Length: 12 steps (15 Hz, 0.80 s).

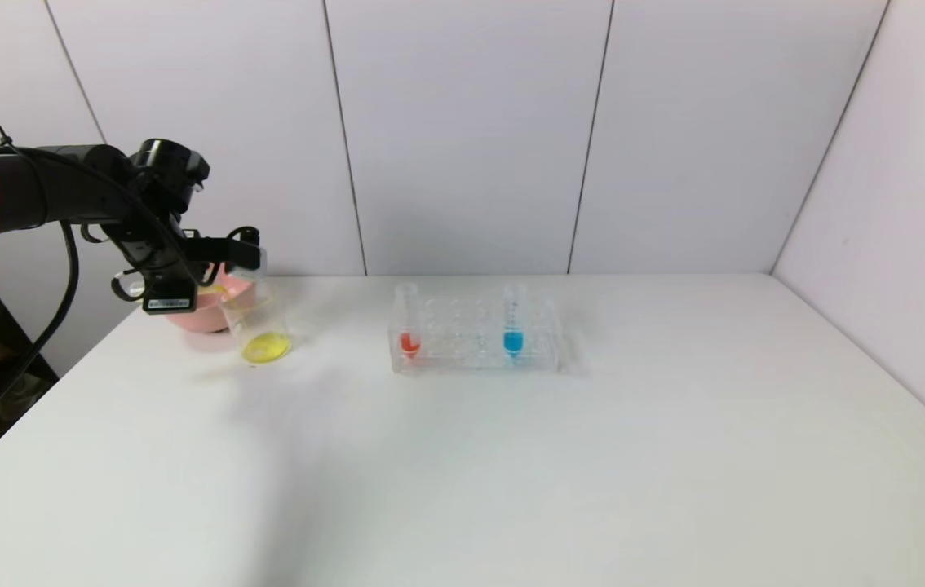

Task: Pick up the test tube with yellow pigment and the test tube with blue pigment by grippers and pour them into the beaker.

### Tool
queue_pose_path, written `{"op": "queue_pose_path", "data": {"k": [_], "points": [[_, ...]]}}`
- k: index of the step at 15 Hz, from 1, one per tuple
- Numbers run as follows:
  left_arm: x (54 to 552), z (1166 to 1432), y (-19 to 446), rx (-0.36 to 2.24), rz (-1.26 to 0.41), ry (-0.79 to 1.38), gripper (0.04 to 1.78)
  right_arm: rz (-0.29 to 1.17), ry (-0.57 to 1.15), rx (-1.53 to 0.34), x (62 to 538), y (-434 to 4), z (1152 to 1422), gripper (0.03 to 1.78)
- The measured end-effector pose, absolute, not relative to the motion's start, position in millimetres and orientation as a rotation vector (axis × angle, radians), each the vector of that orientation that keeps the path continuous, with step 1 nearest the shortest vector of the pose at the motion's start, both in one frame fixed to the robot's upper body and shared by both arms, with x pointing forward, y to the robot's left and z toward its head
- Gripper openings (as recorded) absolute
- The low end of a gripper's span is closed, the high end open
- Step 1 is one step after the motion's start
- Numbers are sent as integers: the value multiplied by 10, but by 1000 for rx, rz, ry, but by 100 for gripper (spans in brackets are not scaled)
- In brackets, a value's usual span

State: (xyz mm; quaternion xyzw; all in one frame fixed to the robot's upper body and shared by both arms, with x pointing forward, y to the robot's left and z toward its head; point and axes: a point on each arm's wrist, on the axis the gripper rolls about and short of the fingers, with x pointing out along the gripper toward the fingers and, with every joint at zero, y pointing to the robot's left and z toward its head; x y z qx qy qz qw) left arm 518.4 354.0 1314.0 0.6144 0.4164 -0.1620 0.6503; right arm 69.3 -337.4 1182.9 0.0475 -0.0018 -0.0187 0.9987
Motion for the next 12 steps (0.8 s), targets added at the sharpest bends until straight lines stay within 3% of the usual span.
{"op": "queue_pose_path", "data": {"k": [12], "points": [[5182,13138,3517,1401,-365,951,51,-37,-4,95,693,-3374,11829,171]]}}
